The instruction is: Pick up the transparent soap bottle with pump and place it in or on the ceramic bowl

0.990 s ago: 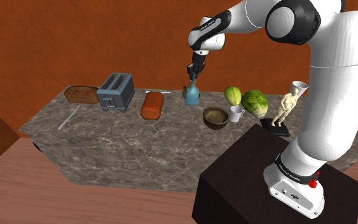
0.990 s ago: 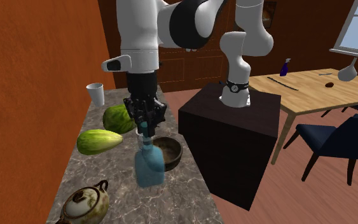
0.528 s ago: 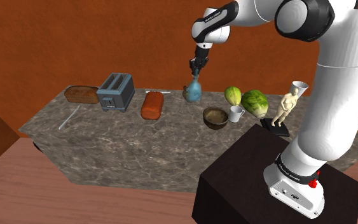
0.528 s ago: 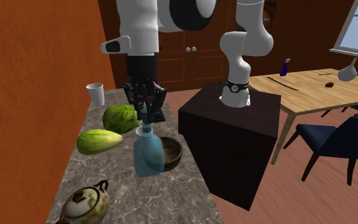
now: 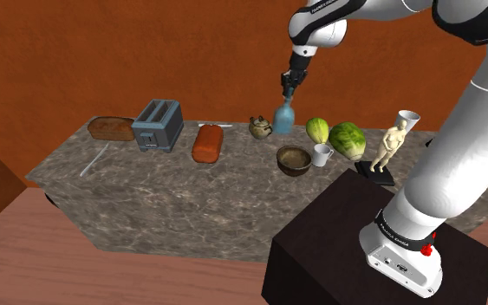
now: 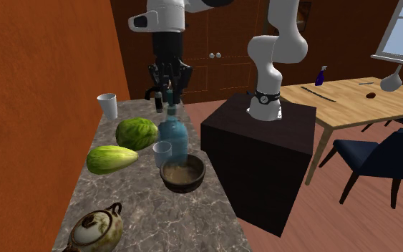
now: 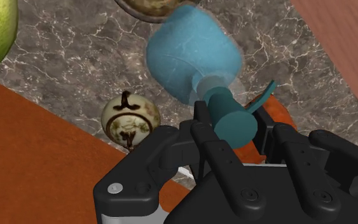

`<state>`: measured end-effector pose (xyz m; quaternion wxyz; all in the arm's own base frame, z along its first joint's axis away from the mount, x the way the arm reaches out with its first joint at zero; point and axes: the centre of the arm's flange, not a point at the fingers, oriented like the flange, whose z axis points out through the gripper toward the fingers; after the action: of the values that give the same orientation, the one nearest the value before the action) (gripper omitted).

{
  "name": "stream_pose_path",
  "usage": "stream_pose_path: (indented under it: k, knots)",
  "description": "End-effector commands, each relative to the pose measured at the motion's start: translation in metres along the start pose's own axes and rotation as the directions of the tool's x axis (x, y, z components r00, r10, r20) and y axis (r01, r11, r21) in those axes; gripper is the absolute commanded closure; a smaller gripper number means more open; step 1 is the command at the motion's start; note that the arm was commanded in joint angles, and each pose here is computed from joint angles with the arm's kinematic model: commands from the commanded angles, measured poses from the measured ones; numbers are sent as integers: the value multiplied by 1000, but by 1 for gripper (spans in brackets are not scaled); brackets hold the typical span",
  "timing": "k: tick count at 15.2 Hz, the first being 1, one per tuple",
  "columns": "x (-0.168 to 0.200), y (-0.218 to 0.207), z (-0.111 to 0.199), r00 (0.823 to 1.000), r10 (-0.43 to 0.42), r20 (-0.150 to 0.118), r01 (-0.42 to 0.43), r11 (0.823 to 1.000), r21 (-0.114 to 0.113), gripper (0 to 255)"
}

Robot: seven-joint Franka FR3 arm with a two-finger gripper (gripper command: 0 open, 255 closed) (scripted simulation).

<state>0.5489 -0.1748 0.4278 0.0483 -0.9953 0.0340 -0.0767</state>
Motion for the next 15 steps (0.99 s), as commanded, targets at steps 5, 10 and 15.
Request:
stream_pose_path:
  k: [5,10,15]
  knots:
    - [-56,26,-46,1000,-1,0,1,1000,0,255]
    - [-71,35,-36,1000,-1,0,1,1000,0,255]
    - [-75,38,-10,1000,-1,0,1,1000,0,255]
